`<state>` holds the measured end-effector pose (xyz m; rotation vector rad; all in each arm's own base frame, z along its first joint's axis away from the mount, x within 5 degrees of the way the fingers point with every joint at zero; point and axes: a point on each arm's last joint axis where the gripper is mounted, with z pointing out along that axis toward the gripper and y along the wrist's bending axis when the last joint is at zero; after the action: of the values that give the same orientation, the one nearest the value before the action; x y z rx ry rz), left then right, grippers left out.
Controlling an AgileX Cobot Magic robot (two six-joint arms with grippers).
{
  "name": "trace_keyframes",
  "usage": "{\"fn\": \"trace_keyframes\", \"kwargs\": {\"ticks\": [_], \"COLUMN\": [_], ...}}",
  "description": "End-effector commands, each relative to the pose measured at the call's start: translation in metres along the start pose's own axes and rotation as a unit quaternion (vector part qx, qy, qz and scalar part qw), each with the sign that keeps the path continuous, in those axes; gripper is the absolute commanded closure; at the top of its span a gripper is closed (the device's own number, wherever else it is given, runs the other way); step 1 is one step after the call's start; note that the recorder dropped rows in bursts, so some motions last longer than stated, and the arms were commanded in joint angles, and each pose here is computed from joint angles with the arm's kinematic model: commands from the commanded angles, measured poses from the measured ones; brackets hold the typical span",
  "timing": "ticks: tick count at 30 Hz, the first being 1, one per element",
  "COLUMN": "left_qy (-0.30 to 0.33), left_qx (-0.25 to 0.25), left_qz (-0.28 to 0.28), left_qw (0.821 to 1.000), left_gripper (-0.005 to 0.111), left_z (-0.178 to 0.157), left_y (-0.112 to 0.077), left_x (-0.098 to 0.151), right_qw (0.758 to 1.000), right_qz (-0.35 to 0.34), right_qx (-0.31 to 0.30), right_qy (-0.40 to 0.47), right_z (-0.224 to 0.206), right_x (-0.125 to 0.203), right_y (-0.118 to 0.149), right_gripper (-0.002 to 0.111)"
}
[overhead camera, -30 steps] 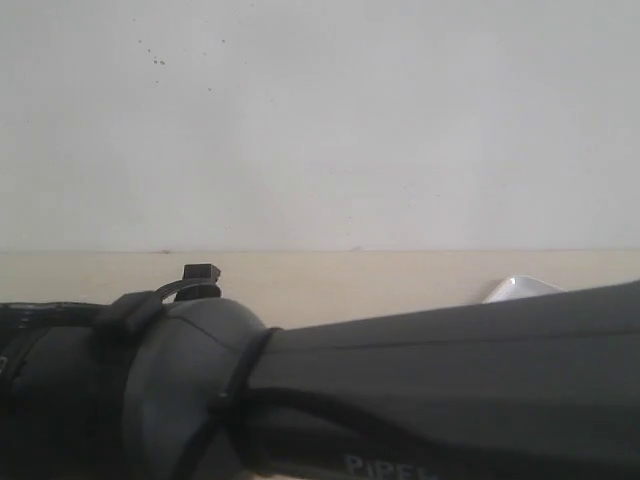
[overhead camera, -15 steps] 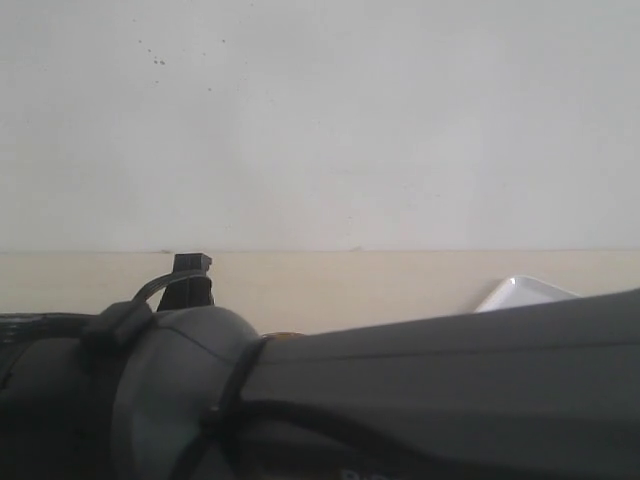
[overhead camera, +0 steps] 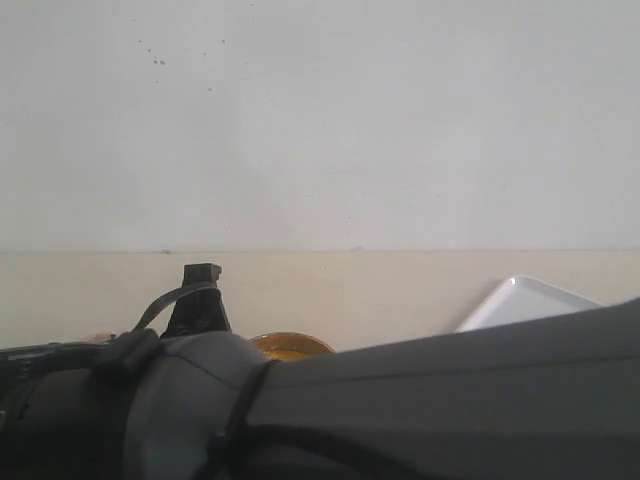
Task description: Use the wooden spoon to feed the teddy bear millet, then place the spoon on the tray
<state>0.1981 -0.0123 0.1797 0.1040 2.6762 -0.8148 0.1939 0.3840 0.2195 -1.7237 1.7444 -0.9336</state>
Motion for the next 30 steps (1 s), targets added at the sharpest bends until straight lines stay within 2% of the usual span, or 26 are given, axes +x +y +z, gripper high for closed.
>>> {"fn": "trace_keyframes", "kwargs": {"ticks": [1,23,30], "left_qy": [-0.006,-0.006,-0.006], "left_qx": [0.005,0.005,0.005], "left_qz": [-0.002,-0.002,-0.002], "left_qw": [1.000,1.000,1.000], "left_gripper": [0.101,0.101,0.101], "left_z": [-0.001,-0.001,-0.001], "left_y": [-0.001,-0.001,-0.001], "left_x": [0.000,0.000,0.000], "right_qw": [1.000,0.999,0.999], "right_qz": [-0.001,-0.025,-0.010], "right_qx": [0.010,0.027,0.039], "right_qy": [-0.004,0.003,-0.006], "right_z": [-0.004,-0.003,-0.010], "right_x": [-0.002,0.006,0.007], "right_y": [0.002,0.010,0.005], "right_gripper": [0.109,0.109,0.109]}}
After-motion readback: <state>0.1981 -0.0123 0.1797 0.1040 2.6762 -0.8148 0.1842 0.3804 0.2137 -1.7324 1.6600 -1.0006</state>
